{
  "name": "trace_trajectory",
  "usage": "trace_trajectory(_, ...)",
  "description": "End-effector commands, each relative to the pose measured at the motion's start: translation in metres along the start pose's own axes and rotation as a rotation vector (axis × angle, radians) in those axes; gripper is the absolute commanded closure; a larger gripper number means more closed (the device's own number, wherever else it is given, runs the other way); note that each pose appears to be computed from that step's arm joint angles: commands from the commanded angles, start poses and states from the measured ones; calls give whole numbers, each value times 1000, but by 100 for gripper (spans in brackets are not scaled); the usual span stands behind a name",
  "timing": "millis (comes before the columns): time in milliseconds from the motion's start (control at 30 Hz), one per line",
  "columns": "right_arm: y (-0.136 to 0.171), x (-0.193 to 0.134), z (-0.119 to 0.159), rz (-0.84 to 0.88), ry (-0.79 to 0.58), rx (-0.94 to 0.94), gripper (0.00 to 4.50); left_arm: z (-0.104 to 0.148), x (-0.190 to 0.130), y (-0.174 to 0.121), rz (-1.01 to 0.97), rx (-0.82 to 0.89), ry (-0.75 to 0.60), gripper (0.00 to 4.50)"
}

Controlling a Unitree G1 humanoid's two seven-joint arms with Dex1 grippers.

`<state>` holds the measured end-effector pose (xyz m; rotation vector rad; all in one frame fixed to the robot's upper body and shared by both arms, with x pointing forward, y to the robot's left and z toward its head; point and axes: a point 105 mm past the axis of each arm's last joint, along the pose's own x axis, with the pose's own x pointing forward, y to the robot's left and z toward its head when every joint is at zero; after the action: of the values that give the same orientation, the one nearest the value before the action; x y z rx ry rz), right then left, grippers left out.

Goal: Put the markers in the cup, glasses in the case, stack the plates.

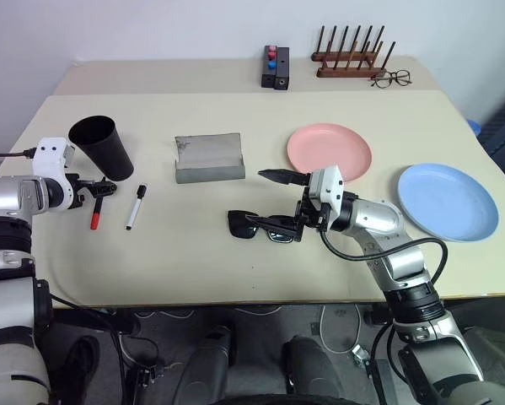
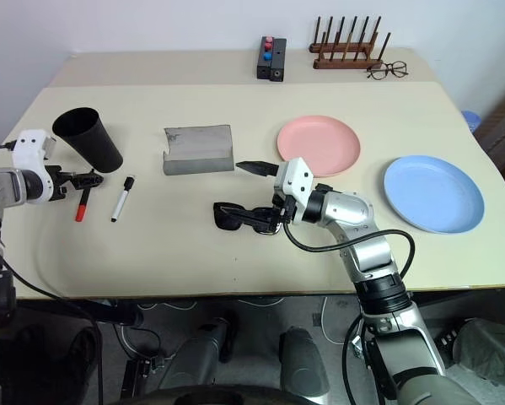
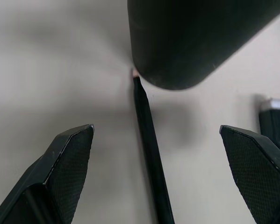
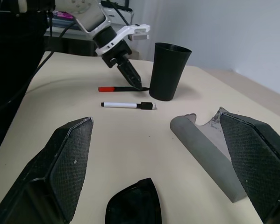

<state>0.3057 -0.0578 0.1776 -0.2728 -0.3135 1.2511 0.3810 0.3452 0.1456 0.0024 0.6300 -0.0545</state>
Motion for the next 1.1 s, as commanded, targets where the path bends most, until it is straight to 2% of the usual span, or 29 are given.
trace_trajectory(33,0,1,12,-6,-36,-36,0,6,-1,2,26,15,3,54)
trace_trajectory(100,0,1,11,-9,-34,-39,0,4,1,2,29,9,17,129)
trace_trajectory(300,-3,0,11,-20,-29,-47,0,-13,2,5,27,-26,71,440)
trace_trajectory(400,-3,0,10,-17,-27,-51,0,-18,-4,9,37,-33,84,446)
trace_trajectory(667,-3,1,8,-9,-24,-55,0,-34,-44,32,105,-65,110,446)
trace_trajectory(900,-1,4,4,18,-17,-60,0,-55,-58,23,93,-11,142,446)
trace_trajectory(1100,-1,6,6,33,-23,-57,0,-63,-65,11,21,32,169,446)
